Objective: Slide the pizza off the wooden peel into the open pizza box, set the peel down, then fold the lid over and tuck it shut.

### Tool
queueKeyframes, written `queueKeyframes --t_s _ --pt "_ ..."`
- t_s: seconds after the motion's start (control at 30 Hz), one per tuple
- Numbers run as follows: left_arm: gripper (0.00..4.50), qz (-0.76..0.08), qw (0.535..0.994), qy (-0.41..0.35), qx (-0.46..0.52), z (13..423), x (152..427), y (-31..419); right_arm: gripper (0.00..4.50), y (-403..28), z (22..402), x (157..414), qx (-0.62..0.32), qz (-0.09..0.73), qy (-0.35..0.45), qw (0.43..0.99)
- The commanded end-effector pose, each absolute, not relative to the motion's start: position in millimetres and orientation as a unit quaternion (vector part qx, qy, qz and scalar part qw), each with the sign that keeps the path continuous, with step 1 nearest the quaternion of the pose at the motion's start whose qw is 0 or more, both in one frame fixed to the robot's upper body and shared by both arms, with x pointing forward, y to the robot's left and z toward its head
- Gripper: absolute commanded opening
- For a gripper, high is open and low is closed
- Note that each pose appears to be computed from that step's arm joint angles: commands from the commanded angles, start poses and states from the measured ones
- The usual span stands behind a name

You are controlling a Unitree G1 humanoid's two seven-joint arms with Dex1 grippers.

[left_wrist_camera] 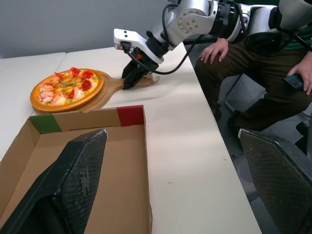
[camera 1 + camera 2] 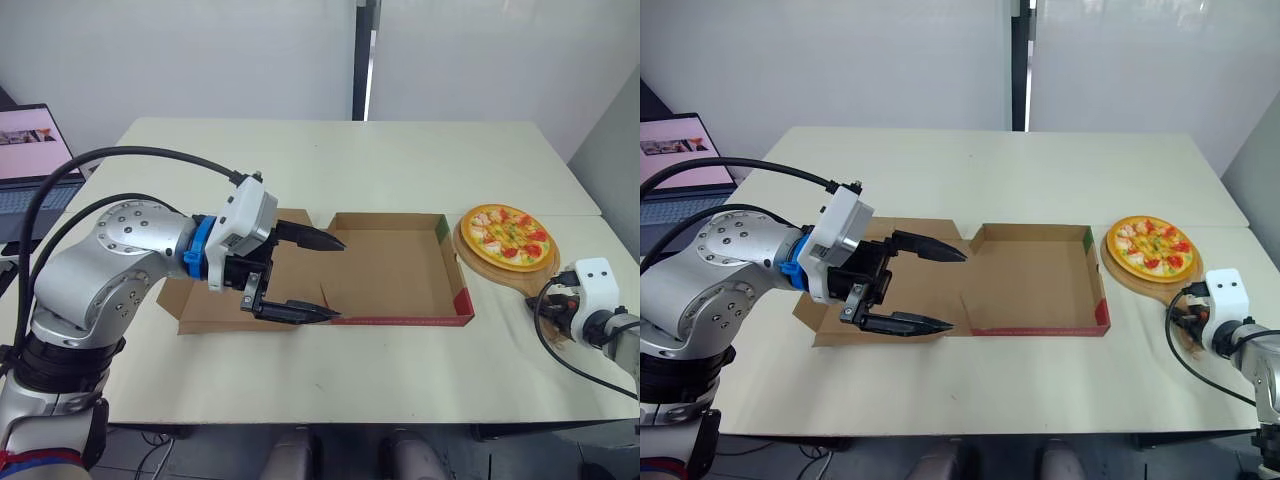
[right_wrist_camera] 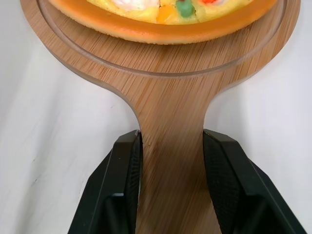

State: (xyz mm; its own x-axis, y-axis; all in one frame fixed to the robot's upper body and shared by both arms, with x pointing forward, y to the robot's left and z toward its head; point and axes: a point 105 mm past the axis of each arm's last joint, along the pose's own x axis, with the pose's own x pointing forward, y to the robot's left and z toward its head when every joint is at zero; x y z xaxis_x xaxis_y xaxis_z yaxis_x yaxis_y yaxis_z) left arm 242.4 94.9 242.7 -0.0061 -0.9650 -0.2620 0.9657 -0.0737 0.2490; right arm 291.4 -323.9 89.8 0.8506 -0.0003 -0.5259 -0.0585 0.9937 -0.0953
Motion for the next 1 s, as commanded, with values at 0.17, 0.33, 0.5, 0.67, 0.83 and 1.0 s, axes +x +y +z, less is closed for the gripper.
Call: queueKeyframes --t_s 0.17,0.33,0.5,0.67,0.83,1.0 --pt "4.5 -0.704 0.681 -0.021 0.202 253.8 245.4 95.4 1.62 -342.6 135.4 303.4 -0.071 -0.031 0.184 0.98" --pt "4.5 -0.701 0.683 -0.022 0.204 255.5 246.9 96.4 1.62 -342.8 147.0 308.2 -0.077 -0.027 0.162 0.983" --pt "4.5 -0.698 0.685 -0.022 0.208 256.9 248.8 97.6 1.62 -341.3 156.7 312.6 -0.084 -0.019 0.146 0.986" --pt "4.5 -0.696 0.687 -0.022 0.209 257.6 249.8 98.6 1.62 -335.6 166.5 315.3 -0.092 -0.004 0.131 0.987" --pt "4.5 -0.685 0.697 -0.016 0.211 257.7 252.6 105.4 1.62 -325.0 186.3 316.3 -0.12 0.033 0.109 0.986" --pt "4.5 -0.669 0.711 -0.005 0.215 257.9 255.0 116.7 1.62 -307.2 206.6 314.4 -0.146 0.095 0.094 0.98"
